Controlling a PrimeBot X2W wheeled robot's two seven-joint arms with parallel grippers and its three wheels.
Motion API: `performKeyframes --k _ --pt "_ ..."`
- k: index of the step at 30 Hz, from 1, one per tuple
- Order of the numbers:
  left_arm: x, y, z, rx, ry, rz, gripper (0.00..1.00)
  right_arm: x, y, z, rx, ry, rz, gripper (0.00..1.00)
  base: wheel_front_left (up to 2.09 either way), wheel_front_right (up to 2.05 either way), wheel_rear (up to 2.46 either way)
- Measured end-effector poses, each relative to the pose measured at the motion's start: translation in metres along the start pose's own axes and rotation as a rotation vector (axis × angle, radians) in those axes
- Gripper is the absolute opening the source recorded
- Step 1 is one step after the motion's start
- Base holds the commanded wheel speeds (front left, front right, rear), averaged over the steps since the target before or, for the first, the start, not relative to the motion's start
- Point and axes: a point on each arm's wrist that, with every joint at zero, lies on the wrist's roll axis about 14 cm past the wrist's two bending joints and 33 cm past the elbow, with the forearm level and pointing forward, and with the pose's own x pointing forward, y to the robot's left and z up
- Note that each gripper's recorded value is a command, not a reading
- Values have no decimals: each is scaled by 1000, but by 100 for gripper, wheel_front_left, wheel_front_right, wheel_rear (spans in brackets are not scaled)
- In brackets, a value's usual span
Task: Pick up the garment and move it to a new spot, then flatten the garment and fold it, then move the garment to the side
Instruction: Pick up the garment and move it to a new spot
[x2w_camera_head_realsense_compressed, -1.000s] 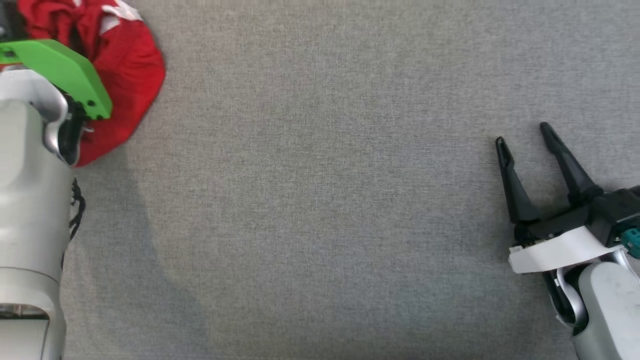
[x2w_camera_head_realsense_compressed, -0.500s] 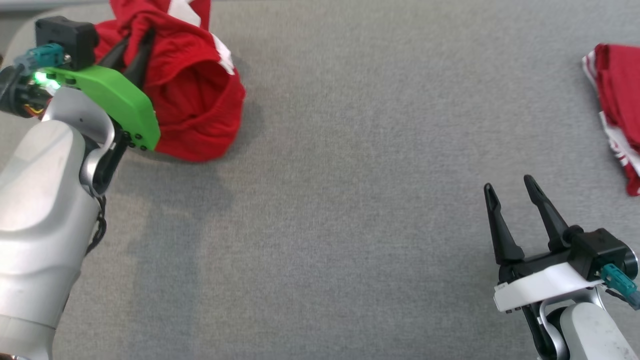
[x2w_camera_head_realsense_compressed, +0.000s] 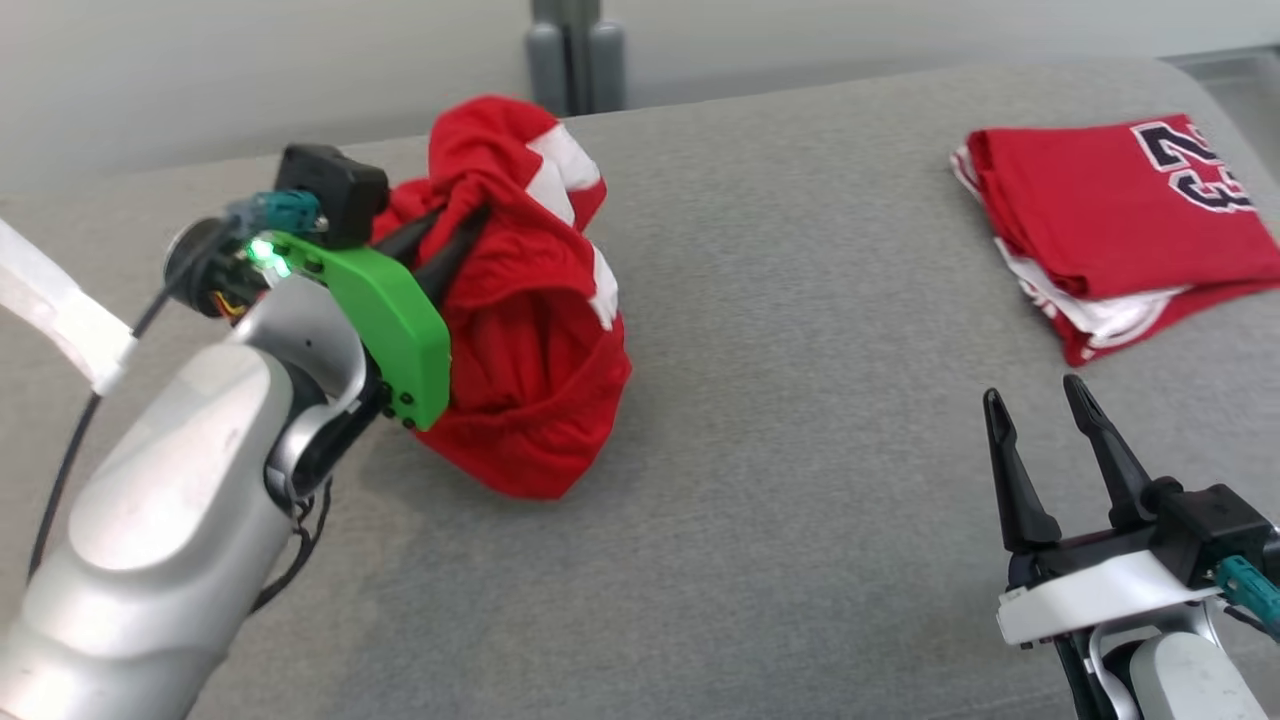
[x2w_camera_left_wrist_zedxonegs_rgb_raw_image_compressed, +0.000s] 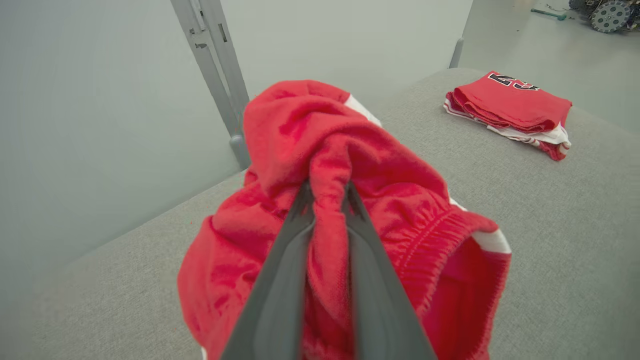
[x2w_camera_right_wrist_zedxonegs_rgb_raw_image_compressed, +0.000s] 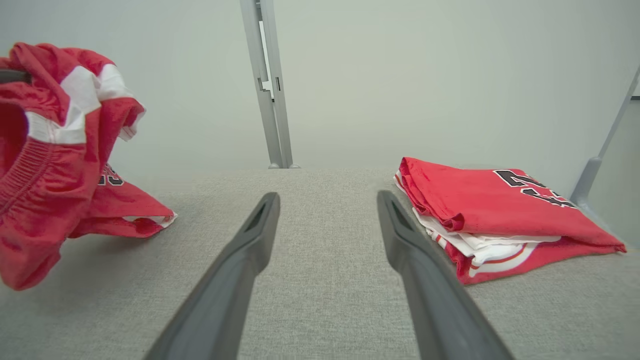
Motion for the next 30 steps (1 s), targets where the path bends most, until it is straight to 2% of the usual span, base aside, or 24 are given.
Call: performKeyframes --k 7,13,14,15,20,24,30 --pt "39 -56 -32 -18 32 -129 0 -18 -22 6 -19 -5 -84 100 0 0 0" --pt "69 -73 -83 28 66 -154 0 -18 -30 2 -23 10 -118 100 0 0 0" --pt "73 -75 -89 24 61 -155 73 -20 -32 0 -25 19 -126 100 0 0 0" --pt "77 -78 -95 11 59 -155 100 -22 -35 -2 -28 26 -135 100 0 0 0" --pt "87 -99 -95 -13 -18 -171 100 -32 -45 -3 -43 39 -172 100 0 0 0" --pt "83 -90 -87 -36 -84 -60 100 -38 -39 -5 -32 44 -161 100 0 0 0" --pt "47 -79 -86 -135 -143 106 100 -47 -21 -12 13 58 -132 100 0 0 0"
